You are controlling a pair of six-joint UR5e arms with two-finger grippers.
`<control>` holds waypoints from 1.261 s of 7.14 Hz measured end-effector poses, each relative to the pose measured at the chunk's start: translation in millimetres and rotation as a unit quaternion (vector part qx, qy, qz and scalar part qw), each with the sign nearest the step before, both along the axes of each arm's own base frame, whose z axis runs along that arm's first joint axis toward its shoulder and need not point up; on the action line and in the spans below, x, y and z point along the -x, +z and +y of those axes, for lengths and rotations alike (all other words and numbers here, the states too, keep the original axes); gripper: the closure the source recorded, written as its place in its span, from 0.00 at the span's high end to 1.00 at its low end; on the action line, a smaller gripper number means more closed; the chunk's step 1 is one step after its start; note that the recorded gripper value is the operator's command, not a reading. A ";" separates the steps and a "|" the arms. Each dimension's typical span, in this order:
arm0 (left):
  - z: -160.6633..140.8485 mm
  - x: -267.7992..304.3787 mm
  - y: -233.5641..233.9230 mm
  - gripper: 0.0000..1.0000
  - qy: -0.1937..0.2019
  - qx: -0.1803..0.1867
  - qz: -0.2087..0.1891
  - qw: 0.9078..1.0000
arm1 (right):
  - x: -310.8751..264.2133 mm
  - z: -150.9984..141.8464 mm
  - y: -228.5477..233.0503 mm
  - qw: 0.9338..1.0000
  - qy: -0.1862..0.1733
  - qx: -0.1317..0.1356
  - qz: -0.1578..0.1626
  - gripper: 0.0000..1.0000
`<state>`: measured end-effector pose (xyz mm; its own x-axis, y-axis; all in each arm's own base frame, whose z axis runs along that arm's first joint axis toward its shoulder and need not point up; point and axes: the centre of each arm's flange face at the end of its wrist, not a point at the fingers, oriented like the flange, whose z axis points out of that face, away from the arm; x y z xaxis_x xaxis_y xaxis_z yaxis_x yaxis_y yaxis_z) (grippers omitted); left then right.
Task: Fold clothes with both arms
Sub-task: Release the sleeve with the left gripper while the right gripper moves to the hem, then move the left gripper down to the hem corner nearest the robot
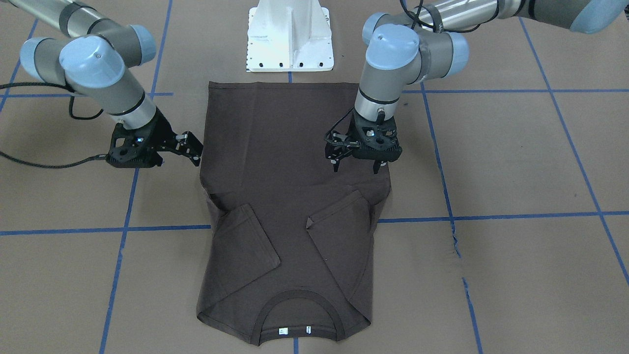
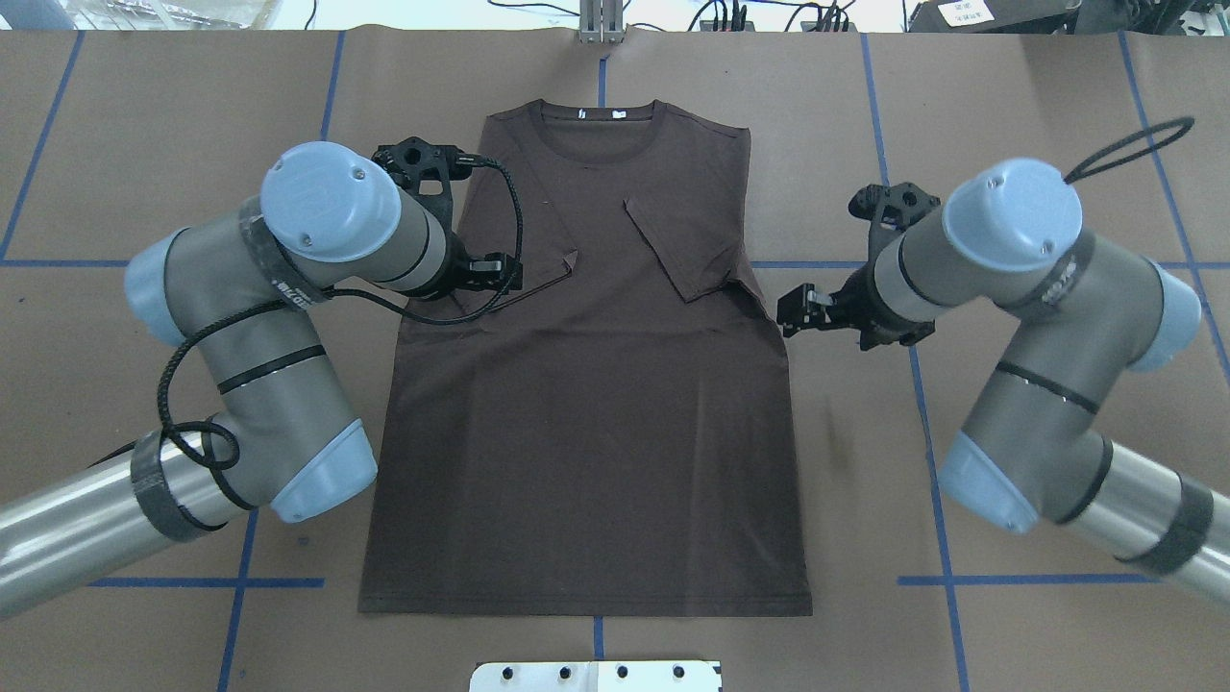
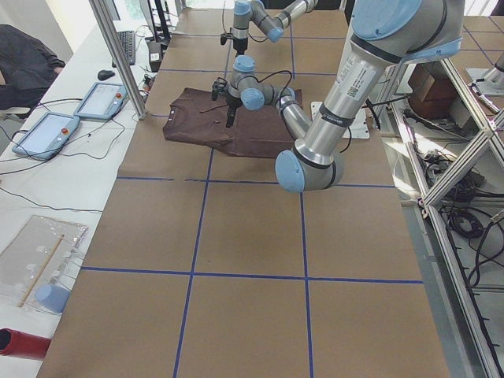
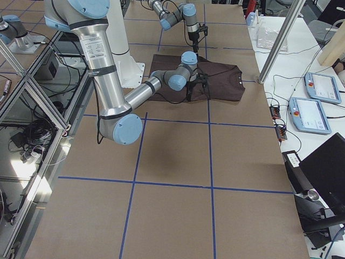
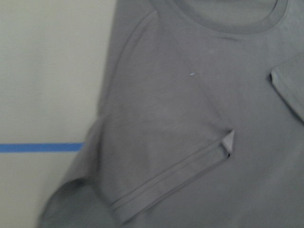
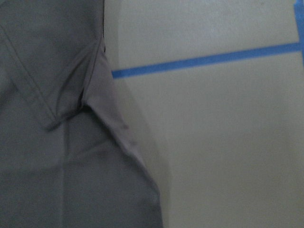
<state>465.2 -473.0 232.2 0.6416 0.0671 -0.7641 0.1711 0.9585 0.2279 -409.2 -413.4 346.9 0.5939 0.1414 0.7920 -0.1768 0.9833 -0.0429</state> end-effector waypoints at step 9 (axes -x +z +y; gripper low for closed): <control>20.3 31.4 4.8 1.00 0.004 -0.009 0.001 1.000 | 85.6 230.6 26.4 0.998 0.021 0.041 0.040 0.73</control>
